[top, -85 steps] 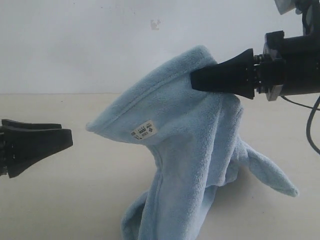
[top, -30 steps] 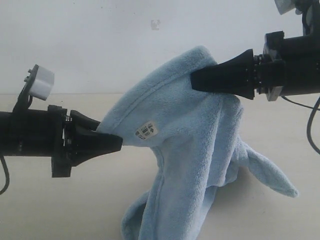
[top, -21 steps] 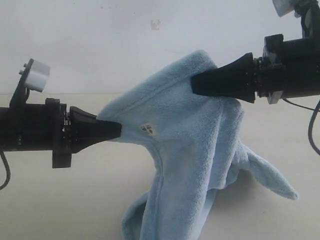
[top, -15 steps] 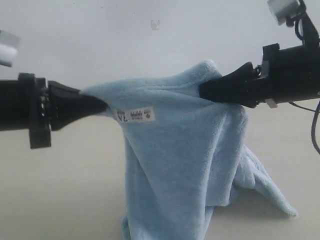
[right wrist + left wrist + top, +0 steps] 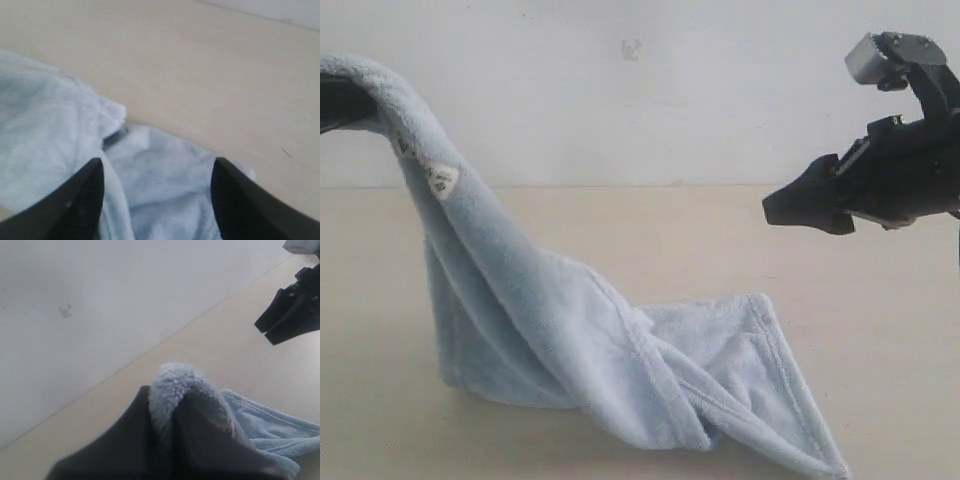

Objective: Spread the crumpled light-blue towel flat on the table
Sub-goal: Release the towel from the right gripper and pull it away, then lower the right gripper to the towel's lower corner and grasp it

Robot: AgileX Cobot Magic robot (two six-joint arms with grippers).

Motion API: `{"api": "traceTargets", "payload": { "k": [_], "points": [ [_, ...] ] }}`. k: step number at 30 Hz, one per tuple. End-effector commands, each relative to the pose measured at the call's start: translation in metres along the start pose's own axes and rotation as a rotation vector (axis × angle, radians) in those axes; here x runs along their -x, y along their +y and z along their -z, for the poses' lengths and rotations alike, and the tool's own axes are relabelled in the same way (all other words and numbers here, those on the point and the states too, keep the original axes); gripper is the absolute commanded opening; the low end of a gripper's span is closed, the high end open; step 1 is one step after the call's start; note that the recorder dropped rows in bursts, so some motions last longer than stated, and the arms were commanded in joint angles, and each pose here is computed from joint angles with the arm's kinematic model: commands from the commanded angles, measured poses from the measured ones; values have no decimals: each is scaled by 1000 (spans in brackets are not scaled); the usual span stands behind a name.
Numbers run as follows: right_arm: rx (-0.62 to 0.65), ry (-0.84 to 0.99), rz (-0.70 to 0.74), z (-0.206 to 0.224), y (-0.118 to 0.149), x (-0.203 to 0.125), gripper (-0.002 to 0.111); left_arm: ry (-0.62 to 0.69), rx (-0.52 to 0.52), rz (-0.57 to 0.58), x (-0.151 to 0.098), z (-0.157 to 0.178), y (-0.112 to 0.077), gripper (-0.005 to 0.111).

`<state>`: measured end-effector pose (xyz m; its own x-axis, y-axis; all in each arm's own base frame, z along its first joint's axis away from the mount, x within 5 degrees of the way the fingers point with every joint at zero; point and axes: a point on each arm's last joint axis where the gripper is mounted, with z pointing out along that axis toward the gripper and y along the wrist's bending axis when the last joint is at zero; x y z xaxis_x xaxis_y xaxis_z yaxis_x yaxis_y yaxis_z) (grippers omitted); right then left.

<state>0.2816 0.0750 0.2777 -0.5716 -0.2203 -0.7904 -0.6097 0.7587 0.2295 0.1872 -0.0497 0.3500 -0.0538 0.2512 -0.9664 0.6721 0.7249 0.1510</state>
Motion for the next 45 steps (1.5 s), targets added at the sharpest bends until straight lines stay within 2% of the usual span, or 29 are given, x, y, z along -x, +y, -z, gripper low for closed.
{"api": "traceTargets", "payload": {
  "k": [1, 5, 9, 12, 16, 19, 30, 36, 45],
  "points": [
    [-58, 161, -46, 2, -5, -15, 55, 75, 28, 41, -3, 7, -2, 4],
    [-17, 267, -8, 3, 0, -24, 55, 91, 26, 35, -4, 7, -2, 4],
    [0, 414, 198, -8, 17, -33, 55, 92, 26, 36, -5, 7, -2, 4],
    [0, 544, 229, -28, 27, -46, 55, 99, 25, 43, -8, 6, -3, 4],
    [-72, 735, 258, -52, 27, -67, 55, 115, 38, 58, -15, 5, -3, 4],
    [-77, 828, 276, -67, 31, -80, 55, 128, 64, 70, -22, 4, -2, 4],
    [-45, 924, 385, -86, 52, -98, 55, 129, 95, 92, -27, 4, 0, 4],
    [-63, 915, 456, -87, 50, -122, 55, 127, 95, 94, -27, 4, 0, 4],
    [-75, 898, 456, -98, 46, -130, 55, 124, 91, 98, -27, 4, 0, 4]
  ]
}}
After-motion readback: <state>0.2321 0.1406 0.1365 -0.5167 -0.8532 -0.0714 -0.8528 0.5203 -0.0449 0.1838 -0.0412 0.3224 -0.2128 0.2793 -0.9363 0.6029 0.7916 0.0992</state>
